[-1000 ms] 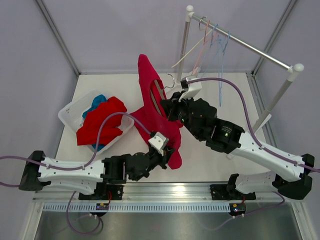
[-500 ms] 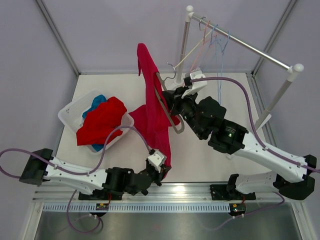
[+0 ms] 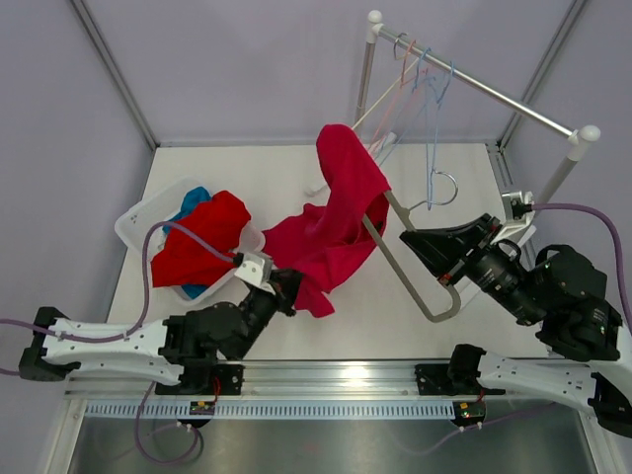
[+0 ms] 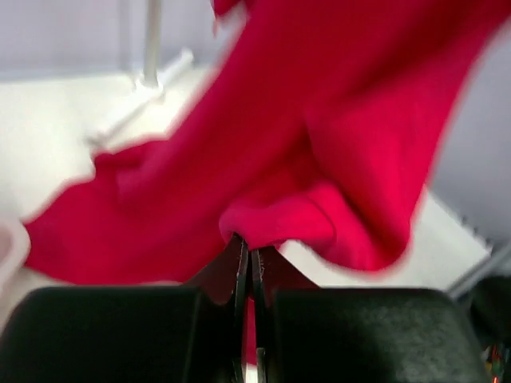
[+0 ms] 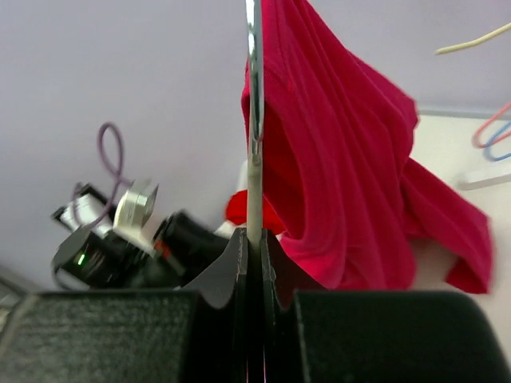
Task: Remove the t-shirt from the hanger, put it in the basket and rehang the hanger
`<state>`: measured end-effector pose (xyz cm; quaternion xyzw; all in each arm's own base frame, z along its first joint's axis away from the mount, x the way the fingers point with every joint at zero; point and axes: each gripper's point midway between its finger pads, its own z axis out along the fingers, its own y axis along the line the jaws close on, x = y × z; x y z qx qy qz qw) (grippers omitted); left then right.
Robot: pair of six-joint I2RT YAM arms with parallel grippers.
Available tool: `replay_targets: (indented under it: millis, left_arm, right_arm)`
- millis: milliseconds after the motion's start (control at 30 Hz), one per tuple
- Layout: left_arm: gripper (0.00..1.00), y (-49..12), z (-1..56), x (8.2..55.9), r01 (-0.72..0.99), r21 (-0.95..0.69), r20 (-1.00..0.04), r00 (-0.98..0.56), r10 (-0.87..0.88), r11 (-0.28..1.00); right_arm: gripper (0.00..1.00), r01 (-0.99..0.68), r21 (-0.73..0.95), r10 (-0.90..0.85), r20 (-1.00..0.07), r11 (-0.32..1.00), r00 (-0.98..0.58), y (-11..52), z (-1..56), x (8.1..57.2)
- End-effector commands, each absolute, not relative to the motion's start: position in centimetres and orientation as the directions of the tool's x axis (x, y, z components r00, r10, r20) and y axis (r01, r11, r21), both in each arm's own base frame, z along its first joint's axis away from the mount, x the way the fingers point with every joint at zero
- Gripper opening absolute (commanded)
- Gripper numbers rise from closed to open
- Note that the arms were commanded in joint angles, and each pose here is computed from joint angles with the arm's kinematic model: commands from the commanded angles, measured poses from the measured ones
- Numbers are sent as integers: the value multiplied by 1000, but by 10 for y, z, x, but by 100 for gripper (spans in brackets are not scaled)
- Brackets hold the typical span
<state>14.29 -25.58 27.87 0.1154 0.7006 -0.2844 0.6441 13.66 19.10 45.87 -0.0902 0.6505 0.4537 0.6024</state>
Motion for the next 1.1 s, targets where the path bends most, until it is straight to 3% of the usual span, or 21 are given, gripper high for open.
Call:
replay_targets:
  millis: [0,167,267,367,433,500,533,567,600,767,1067]
  left_arm:
    - [0,-241,362,176,460,-360,-912,8,-410,812]
    - [5,-271,387,207,544,-317,-908,61,-414,777]
    - [39,-286,388,216,546,-242,-930,106,-353,802]
    - [84,-285,386,225,506,-200,-942,137,-308,839]
    - [88,-282,386,231,492,-193,-943,147,-300,849]
    - [59,-283,389,232,507,-187,-941,154,-302,841]
    - [36,-282,391,233,505,-187,-940,159,-303,843]
    - [5,-280,397,232,504,-189,-936,166,-310,843]
    - [0,-279,400,234,502,-174,-939,174,-296,847]
    - [0,-260,420,238,434,-132,-943,223,-248,891]
    - [0,-201,488,259,318,-99,-938,286,-195,943]
  right_arm:
    - [0,-752,548,382,-826,366,-415,225,450,101]
    - [0,-789,567,360,-806,237,-471,230,457,76]
    - [0,-802,565,369,-800,195,-474,224,466,67]
    - [0,-820,558,378,-792,130,-479,218,476,55]
    - [0,-831,549,385,-789,92,-479,214,482,47]
    - [0,-833,548,388,-786,78,-481,211,484,44]
    - [0,-833,548,391,-786,81,-479,209,484,44]
    - [0,-833,548,397,-784,82,-477,207,485,44]
    - [0,-831,549,405,-781,84,-475,204,484,44]
    - [0,-822,557,422,-778,120,-466,191,479,45]
    - [0,-664,654,362,-755,361,-547,155,395,61]
